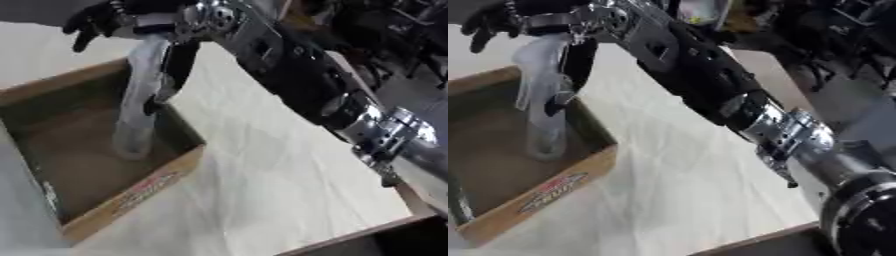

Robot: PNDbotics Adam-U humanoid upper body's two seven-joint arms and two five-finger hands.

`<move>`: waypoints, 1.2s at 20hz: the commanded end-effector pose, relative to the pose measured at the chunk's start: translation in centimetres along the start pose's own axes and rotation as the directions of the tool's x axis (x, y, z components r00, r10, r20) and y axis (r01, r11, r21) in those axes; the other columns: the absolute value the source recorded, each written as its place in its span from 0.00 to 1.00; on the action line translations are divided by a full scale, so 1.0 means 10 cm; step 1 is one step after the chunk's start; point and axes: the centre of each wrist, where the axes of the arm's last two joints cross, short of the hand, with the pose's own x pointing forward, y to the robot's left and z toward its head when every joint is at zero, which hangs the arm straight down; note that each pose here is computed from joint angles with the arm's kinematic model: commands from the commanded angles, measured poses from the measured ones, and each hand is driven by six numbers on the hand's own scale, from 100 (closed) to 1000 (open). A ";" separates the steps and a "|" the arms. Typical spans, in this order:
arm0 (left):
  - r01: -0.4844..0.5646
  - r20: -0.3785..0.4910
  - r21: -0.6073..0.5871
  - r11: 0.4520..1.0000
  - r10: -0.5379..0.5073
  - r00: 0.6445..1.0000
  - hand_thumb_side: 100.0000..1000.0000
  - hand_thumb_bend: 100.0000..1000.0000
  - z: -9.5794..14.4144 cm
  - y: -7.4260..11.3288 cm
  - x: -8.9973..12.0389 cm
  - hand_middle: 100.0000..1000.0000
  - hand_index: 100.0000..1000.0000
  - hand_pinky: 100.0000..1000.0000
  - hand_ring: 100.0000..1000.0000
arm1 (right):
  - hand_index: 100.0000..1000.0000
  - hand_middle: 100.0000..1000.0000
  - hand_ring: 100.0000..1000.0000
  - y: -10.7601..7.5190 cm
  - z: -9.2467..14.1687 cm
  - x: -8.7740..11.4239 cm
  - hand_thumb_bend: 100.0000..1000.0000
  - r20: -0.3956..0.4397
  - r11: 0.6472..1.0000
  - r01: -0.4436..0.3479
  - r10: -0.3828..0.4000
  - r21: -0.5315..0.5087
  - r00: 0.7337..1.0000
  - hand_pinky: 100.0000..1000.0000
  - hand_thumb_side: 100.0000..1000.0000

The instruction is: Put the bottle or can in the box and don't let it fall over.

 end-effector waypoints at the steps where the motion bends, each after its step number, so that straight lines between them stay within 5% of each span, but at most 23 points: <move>1: 0.023 0.021 -0.013 1.000 -0.023 1.000 0.72 0.01 -0.02 0.01 0.08 0.63 0.79 0.62 0.35 | 0.91 0.99 1.00 -0.08 0.08 0.02 0.45 -0.003 1.000 0.003 -0.003 0.014 1.000 0.85 0.05; 19: 0.037 0.002 -0.001 0.999 -0.037 0.999 0.71 0.01 0.03 0.05 0.07 0.63 0.79 0.62 0.35 | 0.91 0.97 1.00 -0.30 0.53 -0.10 0.47 -0.059 0.985 0.065 -0.075 -0.158 0.995 0.83 0.02; 24: 0.049 -0.018 0.024 0.999 -0.049 0.999 0.72 0.01 0.11 0.09 0.05 0.63 0.79 0.62 0.35 | 0.91 0.95 0.99 -0.35 0.78 -0.19 0.46 -0.121 0.951 0.078 -0.120 -0.301 0.985 0.82 0.06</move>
